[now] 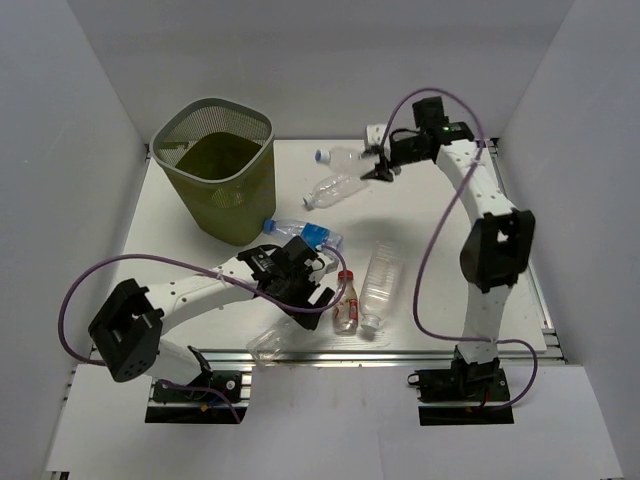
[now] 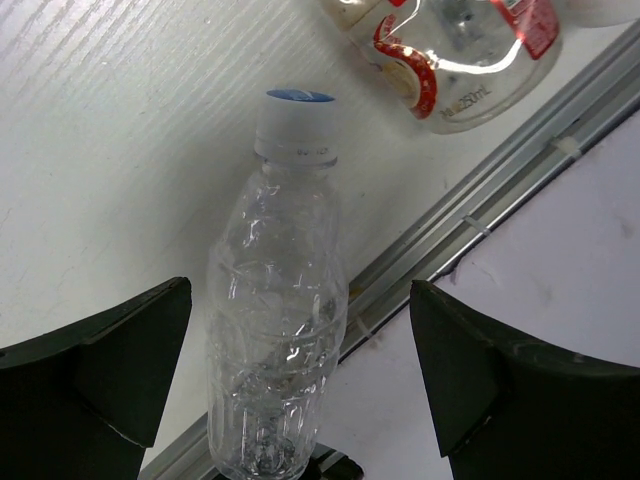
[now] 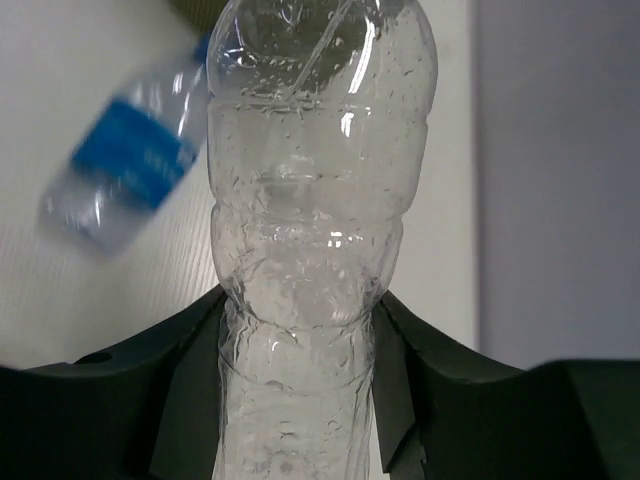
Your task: Put the plastic bottles in the bin
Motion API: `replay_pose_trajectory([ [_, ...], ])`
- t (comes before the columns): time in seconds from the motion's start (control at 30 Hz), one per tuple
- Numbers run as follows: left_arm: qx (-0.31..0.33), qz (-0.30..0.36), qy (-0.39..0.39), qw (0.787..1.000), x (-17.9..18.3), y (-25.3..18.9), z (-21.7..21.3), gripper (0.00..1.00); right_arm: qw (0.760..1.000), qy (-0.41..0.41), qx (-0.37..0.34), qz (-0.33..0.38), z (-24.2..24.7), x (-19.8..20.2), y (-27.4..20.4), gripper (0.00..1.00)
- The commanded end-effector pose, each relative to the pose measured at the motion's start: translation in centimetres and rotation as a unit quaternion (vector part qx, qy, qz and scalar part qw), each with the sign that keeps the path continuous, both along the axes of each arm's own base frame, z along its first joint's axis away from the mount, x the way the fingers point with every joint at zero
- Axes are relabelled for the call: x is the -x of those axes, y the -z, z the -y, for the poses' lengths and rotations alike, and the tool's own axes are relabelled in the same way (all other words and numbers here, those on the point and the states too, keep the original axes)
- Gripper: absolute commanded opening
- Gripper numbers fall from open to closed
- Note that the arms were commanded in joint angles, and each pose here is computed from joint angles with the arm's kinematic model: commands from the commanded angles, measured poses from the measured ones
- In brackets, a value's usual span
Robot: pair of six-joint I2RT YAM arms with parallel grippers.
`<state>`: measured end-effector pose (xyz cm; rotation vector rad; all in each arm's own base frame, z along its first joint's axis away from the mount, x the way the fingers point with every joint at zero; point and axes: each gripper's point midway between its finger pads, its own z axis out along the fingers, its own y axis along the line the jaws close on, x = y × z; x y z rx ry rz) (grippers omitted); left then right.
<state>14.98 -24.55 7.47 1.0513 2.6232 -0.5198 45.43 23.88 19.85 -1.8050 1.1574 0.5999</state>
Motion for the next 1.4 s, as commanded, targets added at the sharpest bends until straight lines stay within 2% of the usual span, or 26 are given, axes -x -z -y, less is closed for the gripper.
replay_pose_trajectory([
  [0.0,-0.019,0.013,-0.003,1.000,0.0,0.4,-0.4,1.00,0.982,-0.016,-0.184,-0.027,-4.5,4.3,-14.3,0.08],
  [0.03,-0.025,0.014,0.000,1.000,0.2,0.5,-0.6,1.00,0.975,-0.002,-0.217,-0.055,-5.3,4.0,-15.7,0.08],
  [0.07,-0.033,0.014,-0.001,0.999,0.3,0.9,-0.9,1.00,0.965,-0.019,-0.257,-0.052,-7.0,4.7,-18.8,0.08],
  [0.1,-0.032,0.011,-0.002,0.999,0.6,0.9,-0.7,1.00,0.957,-0.014,-0.272,-0.103,-7.6,5.4,-19.6,0.08],
  [0.17,-0.039,0.012,-0.015,0.999,0.8,1.2,-1.4,1.00,0.943,-0.053,-0.324,-0.047,-10.6,5.3,-22.7,0.08],
  [0.2,-0.029,0.019,-0.011,0.999,0.8,0.7,-1.0,1.00,0.930,-0.067,-0.355,-0.071,-11.0,6.8,-26.7,0.08],
  [0.23,-0.028,0.017,-0.016,0.999,1.0,0.8,-1.2,1.00,0.925,-0.069,-0.361,-0.094,-12.9,5.8,-25.2,0.08],
  [0.27,-0.032,0.022,-0.019,0.999,0.8,0.8,-1.3,1.00,0.915,-0.061,-0.391,-0.084,-13.8,5.3,-26.3,0.08],
  [0.3,-0.027,0.022,-0.021,0.999,1.0,0.6,-1.1,1.00,0.900,-0.102,-0.420,-0.057,-15.2,8.3,-31.3,0.08],
  [0.33,-0.031,0.019,-0.021,0.999,1.2,0.9,-1.3,1.00,0.897,-0.101,-0.426,-0.066,-16.6,7.3,-30.5,0.08],
  [0.37,-0.030,0.017,-0.022,0.999,1.5,0.8,-1.2,1.00,0.884,-0.089,-0.457,-0.055,-17.3,6.5,-31.9,0.09],
  [0.43,-0.027,0.022,-0.024,0.999,1.5,0.6,-1.1,1.00,0.871,-0.103,-0.479,-0.038,-20.1,7.7,-32.3,0.11],
  [0.47,-0.029,0.024,-0.031,0.999,1.4,0.6,-1.1,1.00,0.860,-0.076,-0.505,-0.020,-20.7,6.7,-32.5,0.12],
  [0.5,-0.033,0.021,-0.031,0.999,1.5,0.7,-1.3,1.00,0.850,-0.079,-0.521,-0.001,-21.6,7.6,-33.1,0.14],
  [0.53,-0.034,0.023,-0.031,0.999,1.7,0.7,-1.2,1.00,0.850,-0.071,-0.522,-0.011,-23.1,7.7,-31.7,0.14],
  [0.57,-0.040,0.020,-0.031,0.999,1.9,0.7,-1.5,1.00,0.836,-0.043,-0.547,0.002,-24.1,7.0,-31.5,0.16],
  [0.6,-0.038,0.027,-0.033,0.998,1.6,0.4,-1.3,1.00,0.832,-0.036,-0.554,0.005,-24.9,6.9,-31.1,0.17],
  [0.67,-0.040,0.029,-0.035,0.998,1.6,0.2,-1.2,1.00,0.816,-0.032,-0.577,0.020,-25.3,7.5,-33.1,0.17],
  [0.7,-0.038,0.029,-0.035,0.998,1.5,0.1,-0.9,1.00,0.818,-0.016,-0.574,0.016,-26.2,6.3,-31.3,0.19],
  [0.77,-0.044,0.024,-0.034,0.998,1.7,0.2,-0.8,1.00,0.821,-0.013,-0.571,0.005,-27.3,6.6,-30.1,0.27],
  [0.87,-0.058,0.019,-0.034,0.998,1.9,0.9,-0.8,1.00,0.828,0.006,-0.561,-0.020,-28.4,5.8,-27.8,0.86],
  [0.9,-0.066,0.014,-0.033,0.997,2.1,1.2,-1.1,1.00,0.826,0.021,-0.563,-0.023,-28.3,5.1,-27.6,0.90],
  [1.13,-0.088,0.012,-0.036,0.995,2.4,2.7,-1.2,1.00,0.832,0.037,-0.553,-0.001,-26.8,3.3,-27.5,0.90],
  [1.27,-0.111,0.017,-0.036,0.993,2.1,3.8,-1.3,1.00,0.824,0.054,-0.564,0.003,-23.0,2.4,-30.2,0.90],
  [1.33,-0.124,0.018,-0.032,0.992,2.0,4.4,-1.5,1.00,0.831,0.074,-0.552,-0.013,-22.2,1.3,-28.2,0.89],
  [1.37,-0.128,0.015,-0.032,0.991,1.9,4.8,-1.5,1.00,0.821,0.076,-0.566,-0.004,-19.7,1.9,-31.2,0.89],
])
